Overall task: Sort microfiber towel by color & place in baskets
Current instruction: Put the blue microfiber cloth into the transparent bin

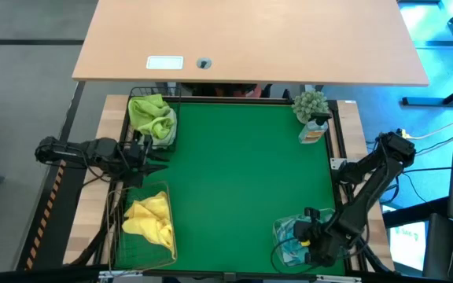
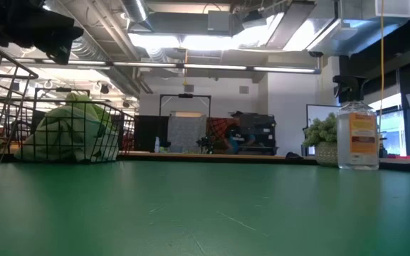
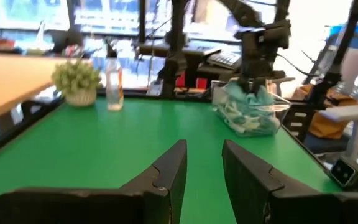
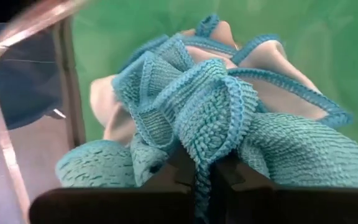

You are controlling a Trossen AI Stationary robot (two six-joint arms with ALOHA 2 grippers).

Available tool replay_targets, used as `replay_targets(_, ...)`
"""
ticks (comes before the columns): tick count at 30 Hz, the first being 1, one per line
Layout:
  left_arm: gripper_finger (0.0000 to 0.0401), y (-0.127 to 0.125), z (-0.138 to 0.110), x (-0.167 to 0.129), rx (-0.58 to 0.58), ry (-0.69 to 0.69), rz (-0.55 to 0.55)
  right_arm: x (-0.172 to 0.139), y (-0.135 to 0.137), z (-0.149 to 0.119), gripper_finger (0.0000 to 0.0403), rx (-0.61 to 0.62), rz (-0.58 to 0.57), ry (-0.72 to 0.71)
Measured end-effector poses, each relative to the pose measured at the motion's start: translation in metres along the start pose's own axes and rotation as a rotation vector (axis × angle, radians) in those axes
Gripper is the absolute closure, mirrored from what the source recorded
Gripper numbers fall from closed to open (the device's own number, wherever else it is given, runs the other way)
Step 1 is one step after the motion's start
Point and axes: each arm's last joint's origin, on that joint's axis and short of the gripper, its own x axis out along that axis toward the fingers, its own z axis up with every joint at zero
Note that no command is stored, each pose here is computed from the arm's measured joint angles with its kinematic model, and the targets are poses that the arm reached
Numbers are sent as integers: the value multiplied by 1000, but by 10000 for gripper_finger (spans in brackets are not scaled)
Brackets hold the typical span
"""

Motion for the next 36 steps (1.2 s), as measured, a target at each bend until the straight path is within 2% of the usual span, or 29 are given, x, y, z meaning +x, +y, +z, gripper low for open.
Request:
replay_targets(9, 303, 2, -24, 1, 86, -62, -31, 12, -15, 5, 391, 33, -36, 19)
replay_targets(17, 303, 3, -48, 8, 89, -90, -36, 13, -16, 6, 391, 38, -35, 19)
replay_targets(22, 303, 3, -45, 8, 158, -126, -43, 13, -16, 6, 388, 36, -35, 21)
replay_targets(26, 303, 3, -43, 8, 227, -146, -32, 13, -16, 6, 358, 36, -36, 22)
replay_targets(33, 303, 5, -44, 8, 242, -126, 7, 13, -16, 6, 282, 32, -34, 28)
replay_targets(36, 303, 8, -45, 8, 240, -117, 43, 13, -17, 6, 266, -38, -14, 59)
